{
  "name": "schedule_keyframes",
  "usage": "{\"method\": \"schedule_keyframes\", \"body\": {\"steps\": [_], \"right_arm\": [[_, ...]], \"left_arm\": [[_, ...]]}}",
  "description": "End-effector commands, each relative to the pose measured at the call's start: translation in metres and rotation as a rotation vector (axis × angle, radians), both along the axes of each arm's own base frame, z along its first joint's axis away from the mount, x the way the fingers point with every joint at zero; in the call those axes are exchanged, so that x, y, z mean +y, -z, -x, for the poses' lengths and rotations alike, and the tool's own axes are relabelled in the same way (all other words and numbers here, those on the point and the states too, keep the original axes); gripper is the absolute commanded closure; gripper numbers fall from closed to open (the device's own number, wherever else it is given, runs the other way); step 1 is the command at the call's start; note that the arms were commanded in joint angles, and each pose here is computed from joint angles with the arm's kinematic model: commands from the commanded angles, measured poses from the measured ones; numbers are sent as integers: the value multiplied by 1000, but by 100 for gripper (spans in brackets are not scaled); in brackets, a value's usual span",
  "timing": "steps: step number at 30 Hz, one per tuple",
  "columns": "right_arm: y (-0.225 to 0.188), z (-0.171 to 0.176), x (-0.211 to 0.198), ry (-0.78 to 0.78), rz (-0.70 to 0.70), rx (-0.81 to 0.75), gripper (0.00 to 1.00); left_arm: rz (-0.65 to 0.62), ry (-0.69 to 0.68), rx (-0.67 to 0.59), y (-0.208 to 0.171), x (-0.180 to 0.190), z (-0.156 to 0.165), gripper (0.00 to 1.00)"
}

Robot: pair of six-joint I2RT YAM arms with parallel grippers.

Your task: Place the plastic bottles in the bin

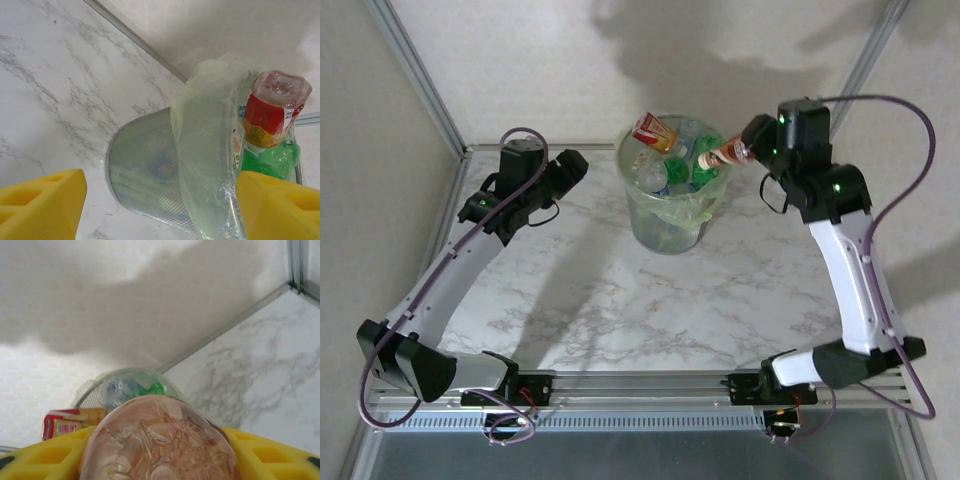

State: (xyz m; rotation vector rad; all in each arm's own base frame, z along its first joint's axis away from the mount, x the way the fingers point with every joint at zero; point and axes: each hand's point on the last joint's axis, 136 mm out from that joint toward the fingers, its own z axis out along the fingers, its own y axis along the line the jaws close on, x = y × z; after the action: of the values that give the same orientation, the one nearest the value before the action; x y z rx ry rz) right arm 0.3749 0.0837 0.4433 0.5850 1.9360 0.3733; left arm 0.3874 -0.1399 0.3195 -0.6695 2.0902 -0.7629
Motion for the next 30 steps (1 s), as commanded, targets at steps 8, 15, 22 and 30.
{"method": "schedule_keyframes", "body": {"steps": [8,15,22,30], "right_arm": [[7,-55,36,-186,201,46,48],[34,-54,42,-273,300,130,49],[42,-50,63,-399,332,160,51],[61,-63,74,-391,275,200,1]], "left_arm": [[-40,-54,-17,-8,21,-3,22],[-38,-79,-23,-7,30,-6,21],[-35,-76,-22,-7,28,-11,22],[-31,-69,-22,-9,26,-13,21]]}}
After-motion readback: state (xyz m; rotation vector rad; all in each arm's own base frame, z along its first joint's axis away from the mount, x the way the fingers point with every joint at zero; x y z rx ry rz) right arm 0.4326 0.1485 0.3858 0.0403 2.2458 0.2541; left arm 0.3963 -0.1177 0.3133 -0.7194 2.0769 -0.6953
